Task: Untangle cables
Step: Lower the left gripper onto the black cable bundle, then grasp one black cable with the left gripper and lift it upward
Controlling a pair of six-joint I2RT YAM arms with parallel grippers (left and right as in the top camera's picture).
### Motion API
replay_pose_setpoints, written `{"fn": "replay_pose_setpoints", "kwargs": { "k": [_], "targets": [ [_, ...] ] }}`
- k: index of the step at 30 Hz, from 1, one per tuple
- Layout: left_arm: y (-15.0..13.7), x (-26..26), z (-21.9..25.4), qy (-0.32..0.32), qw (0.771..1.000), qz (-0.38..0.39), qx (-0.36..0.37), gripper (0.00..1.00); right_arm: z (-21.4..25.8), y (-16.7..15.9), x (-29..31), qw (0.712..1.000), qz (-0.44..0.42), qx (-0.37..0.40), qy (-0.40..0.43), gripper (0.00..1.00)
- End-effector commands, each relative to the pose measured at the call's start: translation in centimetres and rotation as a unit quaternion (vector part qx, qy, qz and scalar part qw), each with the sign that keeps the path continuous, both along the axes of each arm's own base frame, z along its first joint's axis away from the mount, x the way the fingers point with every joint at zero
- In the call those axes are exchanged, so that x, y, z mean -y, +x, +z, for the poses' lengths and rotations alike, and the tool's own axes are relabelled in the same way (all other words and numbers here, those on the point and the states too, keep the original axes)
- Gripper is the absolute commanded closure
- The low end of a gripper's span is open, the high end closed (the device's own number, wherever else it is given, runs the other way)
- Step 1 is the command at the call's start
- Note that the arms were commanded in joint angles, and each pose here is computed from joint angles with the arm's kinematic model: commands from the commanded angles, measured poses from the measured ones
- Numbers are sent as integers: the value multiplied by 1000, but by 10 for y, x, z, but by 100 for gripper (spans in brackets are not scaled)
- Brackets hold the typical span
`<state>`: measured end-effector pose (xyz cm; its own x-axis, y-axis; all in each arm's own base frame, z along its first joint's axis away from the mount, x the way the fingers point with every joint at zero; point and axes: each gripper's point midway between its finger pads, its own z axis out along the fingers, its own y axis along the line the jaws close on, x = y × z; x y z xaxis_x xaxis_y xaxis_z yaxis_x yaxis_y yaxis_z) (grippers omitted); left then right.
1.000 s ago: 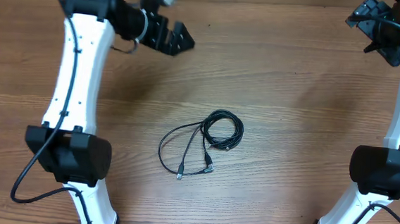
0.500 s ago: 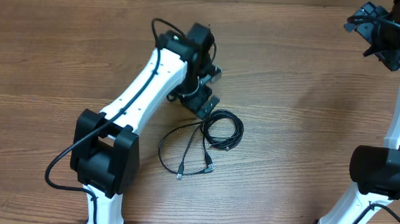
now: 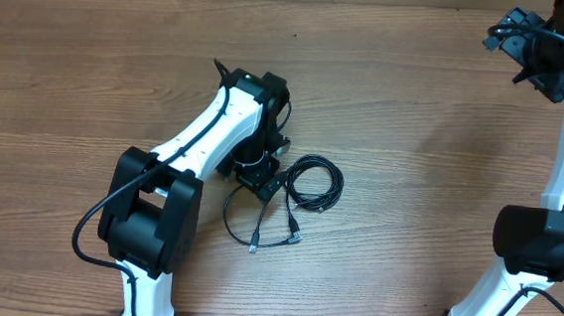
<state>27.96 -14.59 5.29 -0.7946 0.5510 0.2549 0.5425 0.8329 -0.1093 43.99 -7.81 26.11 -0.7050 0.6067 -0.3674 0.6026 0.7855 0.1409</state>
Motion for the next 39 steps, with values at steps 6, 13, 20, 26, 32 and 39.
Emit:
{"fn": "replay_pose_setpoints", "kwargs": {
  "k": [6, 13, 20, 26, 32, 39],
  "targets": [
    [8, 12, -9, -29, 999, 16, 14, 0, 4, 1, 1, 1000, 3, 7, -2, 0],
    [17, 23, -11, -58, 998, 24, 30, 2, 4, 1, 1, 1000, 3, 6, -3, 0],
    [5, 16, -26, -44, 999, 25, 15, 2, 4, 1, 1, 1000, 2, 8, -4, 0],
    [-11, 3, -36, -17, 1000, 25, -7, 14, 6, 5, 2, 1000, 2, 16, -5, 0],
    [-10, 3, -38, -11, 999, 46, -4, 96, 9, 10, 3, 1000, 2, 28, -7, 0],
    [-1, 10, -32, -18, 997, 76, 8, 96, 10, 13, 3, 999, 2, 33, -8, 0]
  ]
}}
